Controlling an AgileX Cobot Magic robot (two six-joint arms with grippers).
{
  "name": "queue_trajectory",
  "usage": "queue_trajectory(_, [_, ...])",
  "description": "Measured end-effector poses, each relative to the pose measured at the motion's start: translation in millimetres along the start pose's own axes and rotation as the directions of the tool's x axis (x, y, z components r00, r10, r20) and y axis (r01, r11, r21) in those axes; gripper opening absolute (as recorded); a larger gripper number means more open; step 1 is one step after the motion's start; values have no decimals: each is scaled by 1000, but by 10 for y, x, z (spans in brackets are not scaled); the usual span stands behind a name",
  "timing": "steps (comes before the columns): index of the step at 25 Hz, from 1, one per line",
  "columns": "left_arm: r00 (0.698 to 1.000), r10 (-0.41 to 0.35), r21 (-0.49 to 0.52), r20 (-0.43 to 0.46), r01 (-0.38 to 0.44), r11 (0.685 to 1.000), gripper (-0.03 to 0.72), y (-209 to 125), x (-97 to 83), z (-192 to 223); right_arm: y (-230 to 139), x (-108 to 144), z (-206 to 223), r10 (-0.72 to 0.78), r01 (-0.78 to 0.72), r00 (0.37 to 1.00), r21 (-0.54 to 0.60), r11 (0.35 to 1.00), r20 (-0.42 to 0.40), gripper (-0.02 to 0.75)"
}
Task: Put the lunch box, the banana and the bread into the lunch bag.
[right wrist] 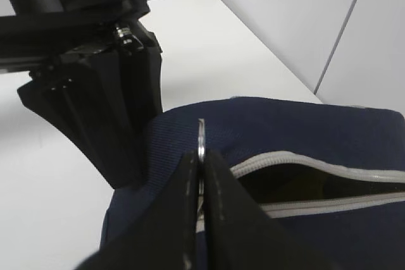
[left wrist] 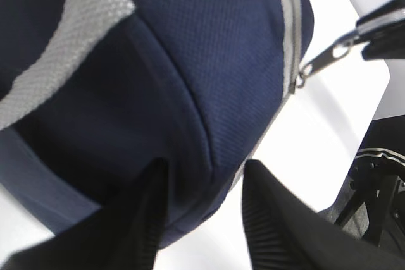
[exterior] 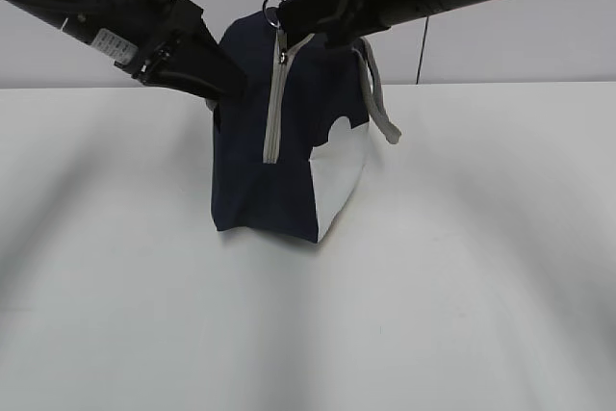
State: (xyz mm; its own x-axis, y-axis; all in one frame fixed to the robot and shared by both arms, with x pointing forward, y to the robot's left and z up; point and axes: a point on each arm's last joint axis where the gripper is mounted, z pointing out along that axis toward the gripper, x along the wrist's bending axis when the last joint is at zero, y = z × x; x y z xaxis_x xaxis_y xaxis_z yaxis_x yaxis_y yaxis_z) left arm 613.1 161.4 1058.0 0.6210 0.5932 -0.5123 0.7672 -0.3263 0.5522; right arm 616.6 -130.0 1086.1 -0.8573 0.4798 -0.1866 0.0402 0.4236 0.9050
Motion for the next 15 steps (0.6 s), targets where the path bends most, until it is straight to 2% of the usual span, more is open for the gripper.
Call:
queue_trajectory(8, [1000, -18, 0, 13, 18, 1000, 178, -4, 35, 49, -1, 3, 0, 5, -5, 1000, 1, 1000, -4, -16])
queue_trajectory(11, [1000, -23, 1, 17, 23, 1000, 93, -6, 45, 64, -1, 6, 0, 7, -7, 1000, 1, 1000, -6, -16])
queue_trajectory(12, [1000, -22, 1, 16, 22, 1000, 42, -6, 46, 64, -1, 6, 0, 10, -10, 1000, 1, 1000, -6, -16])
queue_trajectory(15, [1000, -21, 2, 15, 21, 1000, 6, -7, 47, 64, 0, 11, 0, 21, -21, 1000, 0, 1000, -12, -16])
